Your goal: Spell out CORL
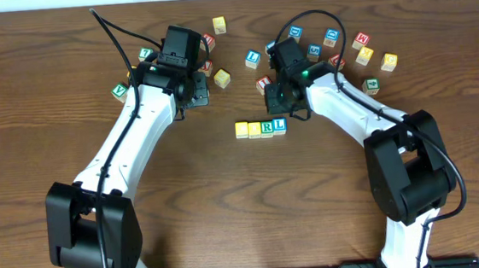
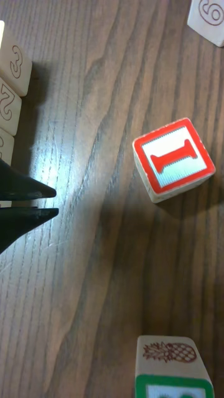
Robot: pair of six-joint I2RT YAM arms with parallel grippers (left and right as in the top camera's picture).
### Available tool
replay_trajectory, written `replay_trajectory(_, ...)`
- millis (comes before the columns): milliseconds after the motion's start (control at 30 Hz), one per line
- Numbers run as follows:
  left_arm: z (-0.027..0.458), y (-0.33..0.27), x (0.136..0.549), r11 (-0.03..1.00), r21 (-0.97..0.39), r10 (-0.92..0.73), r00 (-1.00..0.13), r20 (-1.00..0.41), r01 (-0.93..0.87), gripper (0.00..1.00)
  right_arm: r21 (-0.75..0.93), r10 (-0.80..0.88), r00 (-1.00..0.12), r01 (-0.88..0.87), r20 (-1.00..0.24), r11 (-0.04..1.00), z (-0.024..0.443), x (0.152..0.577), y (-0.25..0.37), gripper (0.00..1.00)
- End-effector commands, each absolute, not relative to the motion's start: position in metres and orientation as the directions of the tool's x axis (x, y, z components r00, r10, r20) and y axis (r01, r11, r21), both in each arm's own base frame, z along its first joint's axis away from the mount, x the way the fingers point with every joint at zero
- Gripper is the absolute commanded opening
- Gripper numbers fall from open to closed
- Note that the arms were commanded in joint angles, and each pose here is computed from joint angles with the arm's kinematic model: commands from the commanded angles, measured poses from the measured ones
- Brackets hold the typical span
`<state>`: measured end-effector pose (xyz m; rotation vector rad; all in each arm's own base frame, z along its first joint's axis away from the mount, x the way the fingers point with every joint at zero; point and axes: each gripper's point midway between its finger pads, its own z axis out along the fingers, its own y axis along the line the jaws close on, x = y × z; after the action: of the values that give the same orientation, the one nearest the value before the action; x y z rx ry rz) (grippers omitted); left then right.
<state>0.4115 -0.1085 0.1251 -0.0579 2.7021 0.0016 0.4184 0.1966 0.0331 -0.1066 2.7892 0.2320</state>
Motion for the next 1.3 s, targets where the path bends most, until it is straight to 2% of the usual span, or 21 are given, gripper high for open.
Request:
replay_trajectory(0,0.139,-0.101,0.416,0.999,0.019,-0.036,-0.886,-0.461,-0.050,0.08,0.126,-0.033,-0.931,-0.084,-0.364,0.989,0.044,0.416,0.195,0.01)
replay_trajectory(400,0.139,-0.101,0.416,0.999,0.019,-0.036,-0.886,-0.461,-0.051,0.08,0.104,-0.070,-0.935,-0.113,-0.347,0.988,0.034,0.402,0.208,0.01)
replay_trajectory(1267,0.139,-0.101,0.416,0.999,0.019,-0.036,-0.887,-0.461,-0.050,0.08,0.098,-0.025,-0.938,-0.062,-0.345,0.993,0.028,0.400,0.205,0.01)
